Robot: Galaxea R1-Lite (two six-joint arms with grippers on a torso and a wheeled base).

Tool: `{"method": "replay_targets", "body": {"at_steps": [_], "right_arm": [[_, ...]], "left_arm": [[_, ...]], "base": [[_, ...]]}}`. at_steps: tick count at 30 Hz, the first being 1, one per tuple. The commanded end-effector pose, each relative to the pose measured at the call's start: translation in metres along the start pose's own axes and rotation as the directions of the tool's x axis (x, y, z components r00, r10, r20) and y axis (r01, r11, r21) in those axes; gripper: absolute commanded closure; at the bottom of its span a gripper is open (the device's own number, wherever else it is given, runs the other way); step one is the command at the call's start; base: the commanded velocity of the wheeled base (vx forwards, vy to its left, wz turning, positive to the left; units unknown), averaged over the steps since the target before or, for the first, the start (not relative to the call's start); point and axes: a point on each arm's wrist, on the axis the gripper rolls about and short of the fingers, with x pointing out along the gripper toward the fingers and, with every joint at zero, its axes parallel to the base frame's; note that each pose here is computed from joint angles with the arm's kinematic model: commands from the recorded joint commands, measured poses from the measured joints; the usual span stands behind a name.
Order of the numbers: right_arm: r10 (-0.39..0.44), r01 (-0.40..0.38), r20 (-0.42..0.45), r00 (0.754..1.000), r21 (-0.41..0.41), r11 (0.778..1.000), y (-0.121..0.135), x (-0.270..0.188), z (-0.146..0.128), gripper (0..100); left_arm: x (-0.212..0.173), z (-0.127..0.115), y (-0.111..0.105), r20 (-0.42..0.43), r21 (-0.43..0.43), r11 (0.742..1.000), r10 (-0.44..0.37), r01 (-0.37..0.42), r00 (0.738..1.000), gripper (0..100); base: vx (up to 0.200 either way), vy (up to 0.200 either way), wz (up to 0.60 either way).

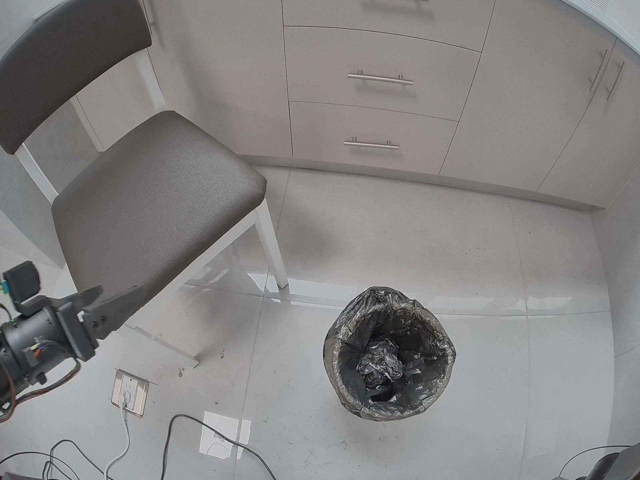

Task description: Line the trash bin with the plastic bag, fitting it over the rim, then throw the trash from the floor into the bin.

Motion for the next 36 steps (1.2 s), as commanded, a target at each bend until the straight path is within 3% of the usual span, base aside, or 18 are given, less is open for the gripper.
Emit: {"method": "replay_targets", "body": {"at_steps": [1,4,6,9,12,16,18,22,23,29,33,35,36], "right_arm": [[-0.165,-0.077,0.645,0.746,0.330,0.941,-0.084,-0.162,-0.183,100],[-0.229,-0.022,0.677,0.700,0.340,0.940,-0.061,-0.159,-0.195,100],[-0.253,0.014,0.675,0.693,0.339,0.941,-0.051,-0.152,-0.202,100],[-0.260,0.051,0.660,0.705,0.318,0.947,-0.040,-0.140,-0.215,100],[-0.218,0.033,0.668,0.712,0.278,0.960,-0.034,-0.130,-0.229,100],[-0.196,0.005,0.644,0.739,0.286,0.958,-0.030,-0.122,-0.231,100],[-0.192,-0.013,0.636,0.748,0.303,0.953,-0.029,-0.118,-0.230,100],[-0.180,-0.007,0.601,0.779,0.295,0.955,-0.024,-0.106,-0.230,100],[-0.174,-0.004,0.588,0.790,0.290,0.957,-0.022,-0.102,-0.230,100],[-0.171,-0.005,0.580,0.796,0.289,0.957,-0.021,-0.099,-0.230,100],[-0.170,-0.023,0.578,0.798,0.311,0.950,-0.021,-0.099,-0.231,100],[-0.170,-0.024,0.578,0.798,0.312,0.950,-0.021,-0.099,-0.231,100],[-0.164,-0.024,0.561,0.811,0.312,0.950,-0.019,-0.093,-0.231,100]], "left_arm": [[-0.159,-0.023,-0.020,0.378,0.014,0.972,0.213,-0.236,0.901,0],[-0.169,-0.034,-0.020,0.389,0.024,0.959,0.252,-0.283,0.886,0],[-0.173,-0.043,-0.018,0.388,0.015,0.949,0.286,-0.316,0.876,0],[-0.179,-0.056,-0.015,0.391,0.022,0.931,0.328,-0.365,0.860,0],[-0.181,-0.070,-0.010,0.408,0.035,0.900,0.383,-0.434,0.829,0],[-0.171,-0.081,0.000,0.406,0.008,0.828,0.510,-0.561,0.758,0],[-0.167,-0.082,0.002,0.433,-0.006,0.815,0.524,-0.579,0.734,0],[-0.154,-0.094,0.011,0.430,0.032,0.804,0.525,-0.594,0.734,0],[-0.143,-0.108,0.019,0.416,0.073,0.789,0.532,-0.610,0.738,0],[-0.131,-0.128,0.029,0.373,0.135,0.758,0.557,-0.638,0.742,0],[-0.136,-0.133,0.027,0.423,0.136,0.719,0.580,-0.682,0.696,0],[-0.136,-0.133,0.027,0.427,0.136,0.717,0.580,-0.683,0.694,0],[-0.137,-0.135,0.027,0.423,0.178,0.701,0.579,-0.691,0.697,0]], "base": [[0.000,0.000,0.00],[0.000,0.000,0.00],[0.000,0.000,0.00],[0.000,0.000,0.00],[0.000,0.000,0.00],[0.000,0.000,0.00],[0.000,0.000,0.00],[0.000,0.000,0.00],[0.000,0.000,0.00],[0.000,0.000,0.00],[0.000,0.000,0.00],[0.000,0.000,0.00],[0.000,0.000,0.00]]}}
